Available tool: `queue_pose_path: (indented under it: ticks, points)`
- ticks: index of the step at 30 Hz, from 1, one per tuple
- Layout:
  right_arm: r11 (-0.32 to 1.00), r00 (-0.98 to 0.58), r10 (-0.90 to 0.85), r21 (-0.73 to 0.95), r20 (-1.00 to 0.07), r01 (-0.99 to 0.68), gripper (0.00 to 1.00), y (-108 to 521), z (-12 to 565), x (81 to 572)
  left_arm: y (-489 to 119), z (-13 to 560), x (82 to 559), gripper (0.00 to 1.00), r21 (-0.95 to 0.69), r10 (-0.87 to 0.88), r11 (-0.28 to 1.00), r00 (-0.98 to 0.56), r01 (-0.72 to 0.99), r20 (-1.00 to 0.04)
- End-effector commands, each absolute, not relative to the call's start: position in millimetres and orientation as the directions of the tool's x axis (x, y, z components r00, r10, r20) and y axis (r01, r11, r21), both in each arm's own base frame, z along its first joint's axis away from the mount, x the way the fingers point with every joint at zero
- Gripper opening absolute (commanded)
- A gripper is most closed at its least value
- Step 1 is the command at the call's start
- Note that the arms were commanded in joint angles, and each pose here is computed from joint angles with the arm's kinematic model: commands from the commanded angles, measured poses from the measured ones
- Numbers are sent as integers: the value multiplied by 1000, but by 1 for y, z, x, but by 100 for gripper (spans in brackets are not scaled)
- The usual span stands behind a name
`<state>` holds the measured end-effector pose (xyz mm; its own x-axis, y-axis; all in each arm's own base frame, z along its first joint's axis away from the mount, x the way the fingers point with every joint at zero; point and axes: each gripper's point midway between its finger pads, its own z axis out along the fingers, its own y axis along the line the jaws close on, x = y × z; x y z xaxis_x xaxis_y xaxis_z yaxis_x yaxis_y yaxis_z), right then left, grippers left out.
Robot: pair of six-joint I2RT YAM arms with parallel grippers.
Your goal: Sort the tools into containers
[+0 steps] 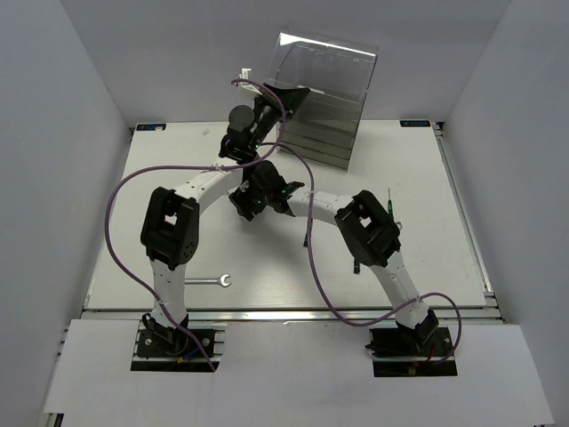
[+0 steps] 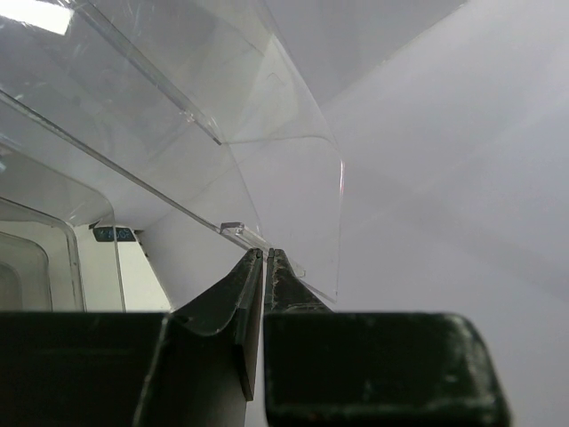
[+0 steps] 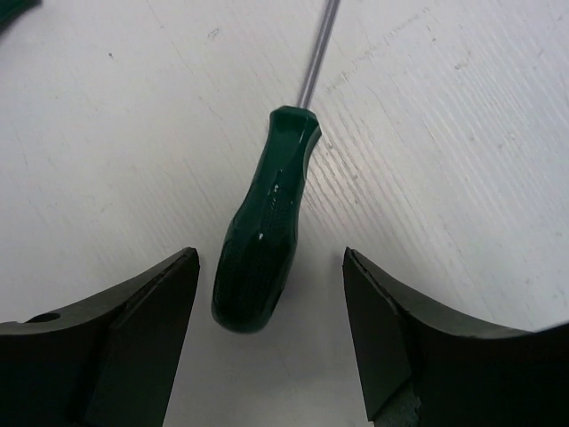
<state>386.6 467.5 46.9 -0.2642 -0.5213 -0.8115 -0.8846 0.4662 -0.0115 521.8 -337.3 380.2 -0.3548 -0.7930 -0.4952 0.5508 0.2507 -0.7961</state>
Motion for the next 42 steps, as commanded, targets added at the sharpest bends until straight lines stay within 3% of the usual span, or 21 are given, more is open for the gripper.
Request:
queue_pose_path:
  ticks: [1, 6, 13, 18, 21, 22, 24, 34, 42]
  points:
    - [487, -233, -471, -31, -851, -873, 72, 484, 64, 400, -321, 403, 531, 0, -780, -821, 267, -290, 566, -492]
    - [505, -231, -478, -50, -847, -862, 70, 487, 55, 405, -320, 400, 531, 0, -784, -822, 268, -292, 560, -489]
    - [500, -234, -481, -44, -845, -865, 51, 491, 50, 405, -321, 396, 531, 0, -789, -821, 266, -299, 554, -487]
    - [490, -230, -487, -45, -843, -871, 47, 492, 50, 403, -320, 396, 531, 0, -789, -822, 267, -297, 553, -486]
    - [476, -230, -496, -40, -837, -879, 26, 492, 48, 402, -321, 395, 531, 0, -790, -821, 267, -299, 552, -487]
    - [470, -231, -497, -35, -836, -882, 11, 492, 48, 400, -321, 395, 532, 0, -790, -821, 268, -299, 551, -487]
    - [469, -242, -509, -30, -826, -883, 0, 488, 45, 396, -321, 394, 531, 0, -791, -821, 266, -300, 551, -485]
    - [535, -420, -433, 148, -798, -832, 0, 426, 83, 396, -319, 390, 529, 0, -792, -824, 262, -299, 552, -481]
    - [580, -381, -436, 70, -815, -812, 0, 357, 102, 400, -319, 389, 529, 0, -793, -827, 250, -304, 556, -473]
